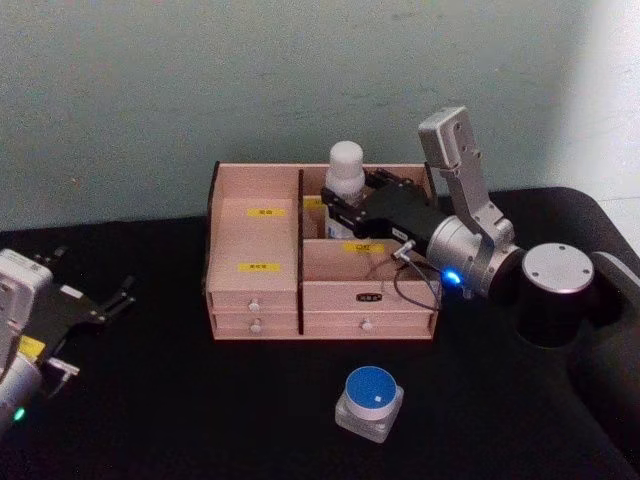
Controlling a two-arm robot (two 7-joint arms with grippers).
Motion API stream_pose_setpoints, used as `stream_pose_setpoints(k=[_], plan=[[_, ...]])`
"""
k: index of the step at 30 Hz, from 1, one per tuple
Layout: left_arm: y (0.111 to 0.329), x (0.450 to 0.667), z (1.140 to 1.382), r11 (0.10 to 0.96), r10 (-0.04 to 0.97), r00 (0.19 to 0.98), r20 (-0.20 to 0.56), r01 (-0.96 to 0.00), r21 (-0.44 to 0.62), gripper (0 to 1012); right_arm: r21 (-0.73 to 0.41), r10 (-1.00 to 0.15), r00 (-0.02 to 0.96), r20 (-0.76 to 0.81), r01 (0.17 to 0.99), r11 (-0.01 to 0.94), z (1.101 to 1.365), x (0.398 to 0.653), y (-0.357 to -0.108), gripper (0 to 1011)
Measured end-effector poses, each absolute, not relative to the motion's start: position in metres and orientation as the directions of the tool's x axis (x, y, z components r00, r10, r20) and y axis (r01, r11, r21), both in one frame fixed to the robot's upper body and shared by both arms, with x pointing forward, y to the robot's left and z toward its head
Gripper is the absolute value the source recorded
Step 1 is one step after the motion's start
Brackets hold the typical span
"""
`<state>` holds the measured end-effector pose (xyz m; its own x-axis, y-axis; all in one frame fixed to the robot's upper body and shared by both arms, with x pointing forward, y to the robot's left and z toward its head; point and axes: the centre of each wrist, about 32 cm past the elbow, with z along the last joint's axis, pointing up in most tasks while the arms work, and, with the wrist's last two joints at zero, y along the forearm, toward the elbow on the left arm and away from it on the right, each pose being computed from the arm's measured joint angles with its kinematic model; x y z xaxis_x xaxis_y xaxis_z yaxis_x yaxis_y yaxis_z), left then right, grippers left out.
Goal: Pick up the facial cleanser and watermelon frost from the table and place them into the tiered storage box.
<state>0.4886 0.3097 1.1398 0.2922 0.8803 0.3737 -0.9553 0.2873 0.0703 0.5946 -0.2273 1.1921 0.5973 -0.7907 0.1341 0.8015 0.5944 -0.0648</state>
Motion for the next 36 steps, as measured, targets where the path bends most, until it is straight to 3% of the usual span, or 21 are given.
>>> stream_pose_setpoints(k=[21, 36], plan=[[0.31, 0.489, 1.14, 0.287, 0.88, 0.292, 0.374, -0.955, 0.07, 1001, -0.141, -0.802, 0.587, 0.108, 0.808, 0.572, 1.181, 0.596, -0.229, 592], [0.31, 0.489, 1.14, 0.287, 0.88, 0.292, 0.374, -0.955, 0.07, 1001, -0.135, -0.801, 0.588, 0.113, 0.808, 0.574, 1.182, 0.596, -0.229, 611]])
